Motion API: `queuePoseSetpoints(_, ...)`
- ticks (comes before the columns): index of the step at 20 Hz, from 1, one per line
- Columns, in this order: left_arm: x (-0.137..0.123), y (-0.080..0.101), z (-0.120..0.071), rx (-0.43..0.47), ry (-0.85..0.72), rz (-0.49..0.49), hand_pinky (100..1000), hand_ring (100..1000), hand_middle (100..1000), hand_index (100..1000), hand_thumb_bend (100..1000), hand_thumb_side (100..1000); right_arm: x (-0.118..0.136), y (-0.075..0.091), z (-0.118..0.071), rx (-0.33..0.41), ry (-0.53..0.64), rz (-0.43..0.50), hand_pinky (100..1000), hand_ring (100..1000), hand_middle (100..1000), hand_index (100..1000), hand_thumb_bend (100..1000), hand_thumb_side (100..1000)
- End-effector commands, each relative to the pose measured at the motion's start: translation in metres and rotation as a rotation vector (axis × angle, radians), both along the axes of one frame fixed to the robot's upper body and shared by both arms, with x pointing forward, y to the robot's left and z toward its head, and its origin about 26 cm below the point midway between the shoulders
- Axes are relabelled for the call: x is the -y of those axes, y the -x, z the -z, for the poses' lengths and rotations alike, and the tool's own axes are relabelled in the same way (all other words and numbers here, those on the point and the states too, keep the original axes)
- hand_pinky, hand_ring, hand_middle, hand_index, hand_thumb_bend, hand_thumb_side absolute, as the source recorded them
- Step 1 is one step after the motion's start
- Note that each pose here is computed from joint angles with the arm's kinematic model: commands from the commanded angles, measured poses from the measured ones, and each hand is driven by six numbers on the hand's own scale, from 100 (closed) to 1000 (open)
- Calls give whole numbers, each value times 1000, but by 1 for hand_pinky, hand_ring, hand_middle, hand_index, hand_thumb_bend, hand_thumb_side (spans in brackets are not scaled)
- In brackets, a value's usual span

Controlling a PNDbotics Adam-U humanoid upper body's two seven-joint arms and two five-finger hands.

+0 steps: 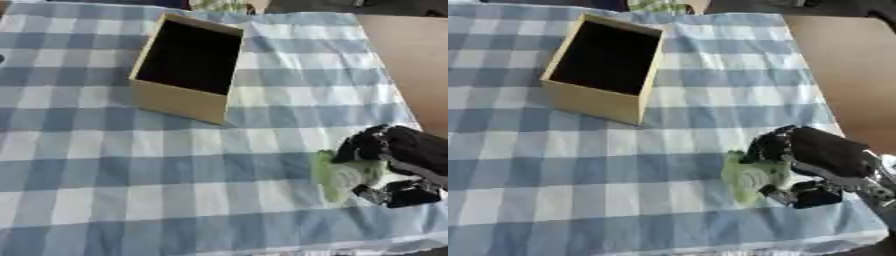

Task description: Pick up objects on the table and place them in the box.

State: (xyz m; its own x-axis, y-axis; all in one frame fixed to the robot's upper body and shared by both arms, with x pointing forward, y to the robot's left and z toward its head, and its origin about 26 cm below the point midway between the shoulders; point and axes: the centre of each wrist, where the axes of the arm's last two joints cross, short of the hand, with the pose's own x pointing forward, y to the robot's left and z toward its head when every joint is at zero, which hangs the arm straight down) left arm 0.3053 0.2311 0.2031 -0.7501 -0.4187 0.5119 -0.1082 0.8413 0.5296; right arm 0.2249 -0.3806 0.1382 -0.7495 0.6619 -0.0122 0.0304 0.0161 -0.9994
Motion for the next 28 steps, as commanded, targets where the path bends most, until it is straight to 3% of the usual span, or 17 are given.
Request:
queuePoseSetpoints(1, 1, 2, -7, 24, -14, 9, 365, 640, 740, 648, 100, 781, 5, -5, -20, 55, 52, -17, 564, 491, 400, 628, 100, 100)
queuePoseSetpoints(6, 2, 2, -7, 21, -19, 15, 365, 641, 741, 648, 100, 782, 3, -18, -48, 101, 76, -71, 570, 499, 407, 634, 100, 100)
queuePoseSetpoints(13, 4, 2, -7, 20, -22, 26, 365, 642, 744, 648, 100, 782, -13, -41, -107, 135, 105, -135, 569, 498, 409, 634, 100, 100)
queuePoseSetpoints(22, 7, 1, -9, 24, -26, 49, 365, 643, 745, 647, 100, 782, -45, -54, -182, 146, 2, -176, 562, 493, 403, 640, 100, 100)
queuePoseSetpoints(28, 8, 1, -12, 35, -29, 59, 364, 644, 747, 647, 100, 784, -66, -59, -215, 155, -29, -203, 565, 492, 402, 643, 100, 100)
